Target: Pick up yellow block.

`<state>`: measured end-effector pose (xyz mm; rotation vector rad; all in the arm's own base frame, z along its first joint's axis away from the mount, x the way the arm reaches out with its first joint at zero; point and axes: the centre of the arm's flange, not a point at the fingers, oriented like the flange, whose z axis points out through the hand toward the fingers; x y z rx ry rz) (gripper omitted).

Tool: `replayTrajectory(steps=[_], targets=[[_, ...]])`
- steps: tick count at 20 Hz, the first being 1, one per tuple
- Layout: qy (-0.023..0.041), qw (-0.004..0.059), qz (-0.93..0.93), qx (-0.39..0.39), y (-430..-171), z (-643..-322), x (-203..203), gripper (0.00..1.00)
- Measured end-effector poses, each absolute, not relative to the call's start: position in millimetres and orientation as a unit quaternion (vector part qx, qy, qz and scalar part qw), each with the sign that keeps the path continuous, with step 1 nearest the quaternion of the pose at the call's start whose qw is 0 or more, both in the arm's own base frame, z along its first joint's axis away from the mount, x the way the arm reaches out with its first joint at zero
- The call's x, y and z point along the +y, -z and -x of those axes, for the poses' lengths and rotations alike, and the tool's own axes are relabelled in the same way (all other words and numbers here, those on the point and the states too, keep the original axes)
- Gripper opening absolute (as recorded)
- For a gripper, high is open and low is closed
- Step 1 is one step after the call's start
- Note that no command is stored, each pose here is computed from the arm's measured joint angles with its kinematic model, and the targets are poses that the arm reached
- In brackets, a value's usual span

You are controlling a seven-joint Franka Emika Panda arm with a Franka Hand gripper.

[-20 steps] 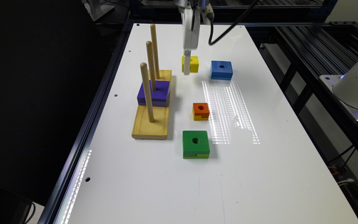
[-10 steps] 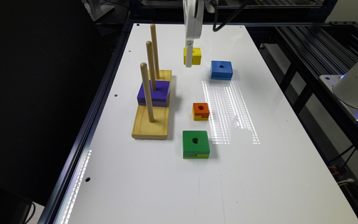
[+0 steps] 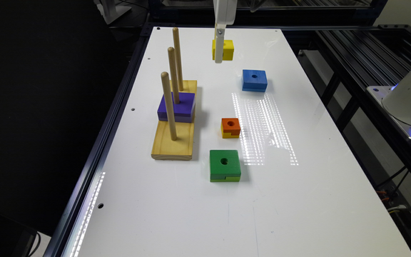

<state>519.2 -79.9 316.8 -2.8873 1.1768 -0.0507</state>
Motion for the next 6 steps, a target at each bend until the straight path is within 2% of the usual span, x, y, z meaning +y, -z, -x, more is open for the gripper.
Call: replayTrajectory(steps=[3, 6], targets=[[0.017, 0.0096, 0.926, 0.377, -344, -513, -78, 0.0], [0.017, 0.0089, 0.926, 0.377, -352, -510, -78, 0.0]])
